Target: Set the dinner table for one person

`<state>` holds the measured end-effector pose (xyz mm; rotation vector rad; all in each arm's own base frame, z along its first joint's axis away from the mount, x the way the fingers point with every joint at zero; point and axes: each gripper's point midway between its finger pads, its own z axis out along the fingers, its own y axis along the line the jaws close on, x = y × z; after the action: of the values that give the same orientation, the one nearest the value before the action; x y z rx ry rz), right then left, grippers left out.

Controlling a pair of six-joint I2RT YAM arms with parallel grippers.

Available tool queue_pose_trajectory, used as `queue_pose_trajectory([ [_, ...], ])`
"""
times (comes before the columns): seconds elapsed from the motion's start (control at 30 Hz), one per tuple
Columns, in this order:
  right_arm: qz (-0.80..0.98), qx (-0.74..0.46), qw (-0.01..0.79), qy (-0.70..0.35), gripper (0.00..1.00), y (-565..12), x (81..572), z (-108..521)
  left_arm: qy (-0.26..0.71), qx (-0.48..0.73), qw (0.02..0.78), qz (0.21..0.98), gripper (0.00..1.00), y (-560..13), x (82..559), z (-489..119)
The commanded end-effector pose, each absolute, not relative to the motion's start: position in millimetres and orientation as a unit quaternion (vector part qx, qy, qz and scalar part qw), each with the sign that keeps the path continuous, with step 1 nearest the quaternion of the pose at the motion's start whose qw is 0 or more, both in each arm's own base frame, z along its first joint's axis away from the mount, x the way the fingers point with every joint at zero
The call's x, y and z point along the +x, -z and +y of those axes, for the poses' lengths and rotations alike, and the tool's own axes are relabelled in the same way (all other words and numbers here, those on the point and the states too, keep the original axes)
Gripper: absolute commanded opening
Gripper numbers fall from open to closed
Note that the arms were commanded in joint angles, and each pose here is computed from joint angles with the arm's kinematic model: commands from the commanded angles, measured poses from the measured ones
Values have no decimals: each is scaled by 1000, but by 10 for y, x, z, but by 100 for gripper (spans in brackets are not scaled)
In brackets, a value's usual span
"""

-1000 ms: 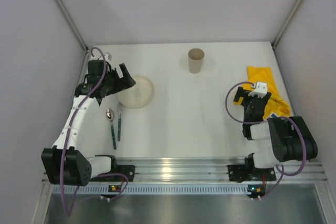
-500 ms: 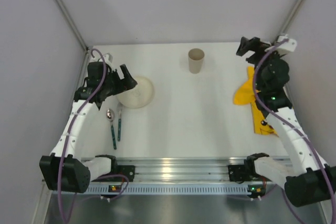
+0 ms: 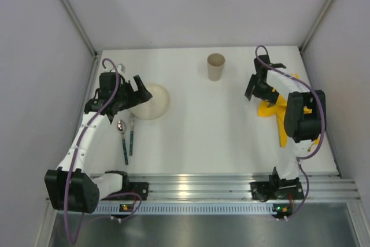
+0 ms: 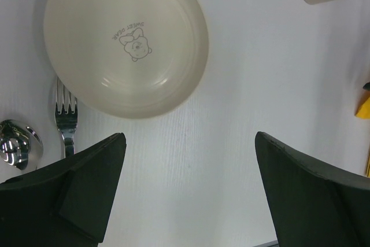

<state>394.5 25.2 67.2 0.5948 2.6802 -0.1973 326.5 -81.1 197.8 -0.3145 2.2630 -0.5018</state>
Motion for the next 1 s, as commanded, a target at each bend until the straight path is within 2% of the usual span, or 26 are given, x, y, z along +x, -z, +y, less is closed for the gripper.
queue_pose_trajectory([
  [0.0, 958, 229, 149, 85, 90, -835, 3697, 223, 202, -119, 413, 880, 99, -2065, 3277, -817],
  [0.13, 960, 234, 122, 91, 88, -610, 3611, 226, 199, -118, 409, 883, 99, -2024, 3257, -811],
  [0.2, 962, 232, 104, 97, 82, -463, 3555, 222, 197, -116, 407, 884, 99, -2010, 3251, -805],
  [0.23, 963, 232, 99, 100, 70, -419, 3543, 215, 196, -116, 408, 884, 99, -2009, 3252, -802],
  [0.3, 964, 227, 84, 112, 58, -302, 3495, 188, 195, -114, 406, 886, 99, -2009, 3262, -801],
  [0.37, 965, 222, 75, 120, 32, -193, 3467, 166, 194, -112, 405, 886, 99, -2013, 3286, -805],
  [0.4, 965, 221, 69, 122, 32, -159, 3440, 162, 194, -112, 404, 887, 99, -2005, 3284, -804],
  [0.43, 965, 221, 68, 122, 24, -129, 3446, 165, 193, -111, 404, 887, 99, -2010, 3295, -805],
  [0.47, 966, 220, 65, 123, 22, -106, 3447, 165, 192, -111, 403, 888, 99, -2003, 3306, -803],
  [0.6, 966, 210, 62, 135, 28, -75, 3497, 139, 192, -110, 399, 890, 99, -1987, 3322, -808],
  [0.63, 965, 210, 66, 144, 42, -114, 3525, 108, 191, -110, 400, 890, 99, -1990, 3330, -803],
  [0.73, 964, 199, 89, 153, 74, -279, 3599, 81, 190, -109, 402, 889, 99, -1986, 3333, -800],
  [0.8, 962, 189, 102, 169, 75, -361, 3655, 27, 192, -111, 400, 889, 99, -1966, 3335, -807],
  [0.83, 961, 187, 104, 174, 72, -363, 3664, 9, 193, -110, 400, 889, 99, -1968, 3338, -810],
  [0.9, 963, 183, 93, 174, 63, -276, 3628, 9, 194, -112, 400, 889, 99, -1975, 3347, -816],
  [0.97, 966, 184, 80, 165, 47, -131, 3558, 37, 195, -111, 401, 888, 99, -1990, 3355, -819],
])
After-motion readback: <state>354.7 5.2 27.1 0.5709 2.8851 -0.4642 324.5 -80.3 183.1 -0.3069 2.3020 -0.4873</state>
